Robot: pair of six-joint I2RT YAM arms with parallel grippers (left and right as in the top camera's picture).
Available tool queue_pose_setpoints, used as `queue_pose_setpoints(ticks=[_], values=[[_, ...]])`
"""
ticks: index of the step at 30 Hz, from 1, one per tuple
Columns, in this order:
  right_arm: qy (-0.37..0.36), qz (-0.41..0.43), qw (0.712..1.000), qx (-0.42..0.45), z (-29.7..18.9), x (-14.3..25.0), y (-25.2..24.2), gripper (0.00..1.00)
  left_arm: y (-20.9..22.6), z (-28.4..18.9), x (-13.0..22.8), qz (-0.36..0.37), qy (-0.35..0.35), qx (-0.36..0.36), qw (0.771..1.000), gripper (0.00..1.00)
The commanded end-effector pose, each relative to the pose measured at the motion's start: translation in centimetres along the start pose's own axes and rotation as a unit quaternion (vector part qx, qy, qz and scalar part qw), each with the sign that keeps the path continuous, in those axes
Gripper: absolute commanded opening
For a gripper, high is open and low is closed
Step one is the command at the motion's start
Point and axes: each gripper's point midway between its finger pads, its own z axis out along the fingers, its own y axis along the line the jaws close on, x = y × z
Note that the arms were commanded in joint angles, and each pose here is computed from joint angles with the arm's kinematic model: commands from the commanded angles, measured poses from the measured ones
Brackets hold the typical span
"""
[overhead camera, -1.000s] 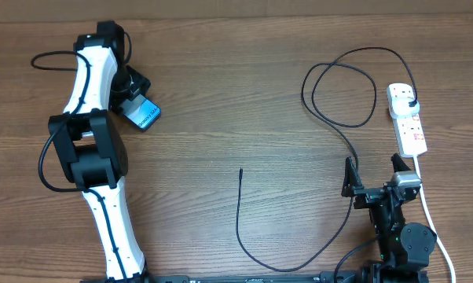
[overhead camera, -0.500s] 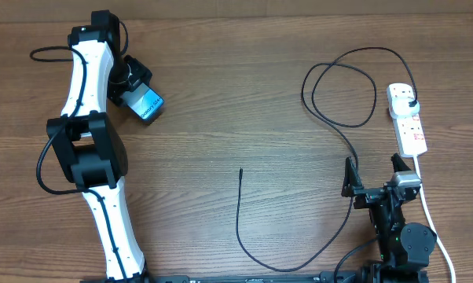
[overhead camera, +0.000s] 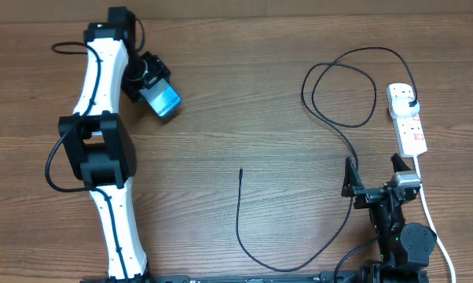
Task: Plug charger to phone and switch on socket
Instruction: 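Lift the phone with the left gripper and carry it rightward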
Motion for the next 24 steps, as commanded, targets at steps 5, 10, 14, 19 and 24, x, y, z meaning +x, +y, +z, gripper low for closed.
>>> queue_pose_setpoints(ticks=[5, 10, 14, 19, 24], values=[[-0.002, 0.001, 1.000, -0.005, 0.0, 0.2, 0.2, 1.00, -4.7, -0.5, 2.9, 0.045, 0.035, 0.065, 0.996, 0.04], [-0.002, 0.001, 1.000, -0.005, 0.0, 0.2, 0.2, 1.00, -7.2, -0.6, 5.3, 0.056, 0.074, 0.109, 0.990, 0.04], [-0.002, 0.001, 1.000, -0.005, 0.0, 0.2, 0.2, 1.00, -8.8, -0.9, 7.1, 0.053, 0.106, 0.137, 0.983, 0.04], [-0.002, 0.001, 1.000, -0.005, 0.0, 0.2, 0.2, 1.00, -10.6, -1.5, 8.8, 0.041, 0.144, 0.174, 0.973, 0.04], [-0.002, 0.001, 1.000, -0.005, 0.0, 0.2, 0.2, 1.00, -11.9, -2.2, 10.2, 0.015, 0.184, 0.205, 0.961, 0.04]])
